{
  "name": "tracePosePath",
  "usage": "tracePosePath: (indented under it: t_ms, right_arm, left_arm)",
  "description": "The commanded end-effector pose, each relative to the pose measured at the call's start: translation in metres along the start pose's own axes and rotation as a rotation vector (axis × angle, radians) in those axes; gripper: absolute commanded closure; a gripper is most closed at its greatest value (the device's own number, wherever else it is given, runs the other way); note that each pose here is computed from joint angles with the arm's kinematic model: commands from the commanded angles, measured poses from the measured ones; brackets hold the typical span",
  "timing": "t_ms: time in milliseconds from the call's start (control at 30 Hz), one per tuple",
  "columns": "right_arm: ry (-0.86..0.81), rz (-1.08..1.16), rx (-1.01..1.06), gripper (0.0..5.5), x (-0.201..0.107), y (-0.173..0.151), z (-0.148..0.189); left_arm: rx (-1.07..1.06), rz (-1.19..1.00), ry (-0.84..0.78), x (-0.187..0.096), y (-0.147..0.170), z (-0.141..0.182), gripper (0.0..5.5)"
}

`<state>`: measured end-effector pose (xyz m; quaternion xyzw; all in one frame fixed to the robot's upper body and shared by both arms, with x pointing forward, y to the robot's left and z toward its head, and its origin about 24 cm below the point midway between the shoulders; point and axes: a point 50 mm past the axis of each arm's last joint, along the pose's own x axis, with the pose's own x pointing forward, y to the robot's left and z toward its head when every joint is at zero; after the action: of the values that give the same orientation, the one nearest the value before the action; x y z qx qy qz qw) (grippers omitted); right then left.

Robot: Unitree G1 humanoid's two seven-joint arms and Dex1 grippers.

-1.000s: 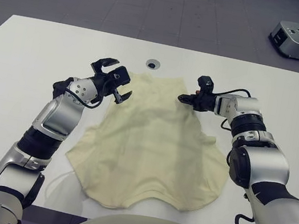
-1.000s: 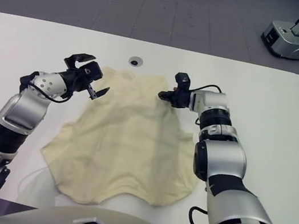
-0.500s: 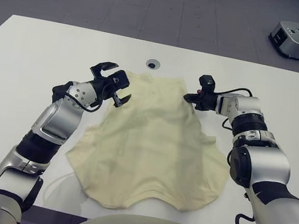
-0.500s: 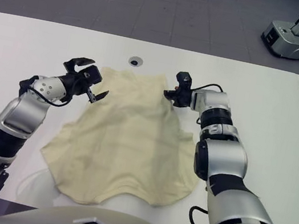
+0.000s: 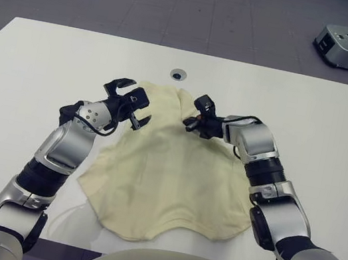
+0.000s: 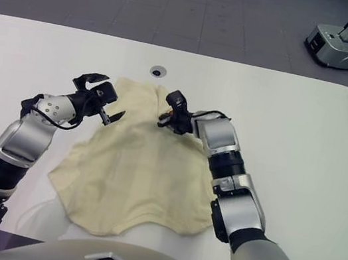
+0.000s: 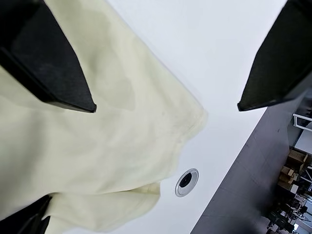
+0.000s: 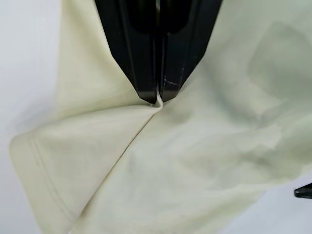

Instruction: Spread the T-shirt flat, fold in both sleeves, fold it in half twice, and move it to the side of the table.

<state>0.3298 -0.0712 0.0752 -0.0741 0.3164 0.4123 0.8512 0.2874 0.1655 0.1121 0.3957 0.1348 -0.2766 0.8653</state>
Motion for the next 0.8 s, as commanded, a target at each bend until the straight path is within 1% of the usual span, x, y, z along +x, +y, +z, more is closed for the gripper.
tracePosePath:
  t_ms: [33, 200, 333, 433, 467, 567, 667, 800]
  right_arm:
    - [0.002, 0.007, -0.090, 5.12, 0.003, 0.011, 0.000]
    - [-0.081, 0.007, -0.141, 4.41, -0.011, 0.012, 0.011]
    - [-0.106, -0.063, -0.094, 3.79, -0.025, -0.003, 0.016]
    - [-0.119, -0.107, 0.052, 3.36, -0.032, -0.019, 0.016]
    - [-0.128, -0.116, 0.139, 3.15, -0.033, -0.024, 0.016]
    - [-0.157, -0.120, 0.387, 2.68, -0.028, -0.036, 0.016]
    - [-0.176, -0.084, 0.585, 2.16, -0.018, -0.041, 0.018]
    - [-0.177, -0.051, 0.692, 1.51, -0.006, -0.041, 0.023]
  left_arm:
    - [0.012, -0.010, 0.010, -0.001, -0.002, 0.000, 0.10]
    - [0.011, -0.023, 0.011, 0.000, -0.005, 0.000, 0.10]
    - [0.012, -0.030, 0.015, -0.001, -0.008, -0.002, 0.10]
    - [0.012, -0.034, 0.022, -0.001, -0.008, -0.004, 0.10]
    - [0.014, -0.034, 0.028, -0.002, -0.009, -0.005, 0.10]
    - [0.037, -0.036, 0.048, -0.001, -0.010, -0.009, 0.10]
    - [0.045, -0.041, 0.050, 0.000, -0.012, -0.009, 0.10]
    - [0.048, -0.048, 0.049, 0.001, -0.014, -0.009, 0.10]
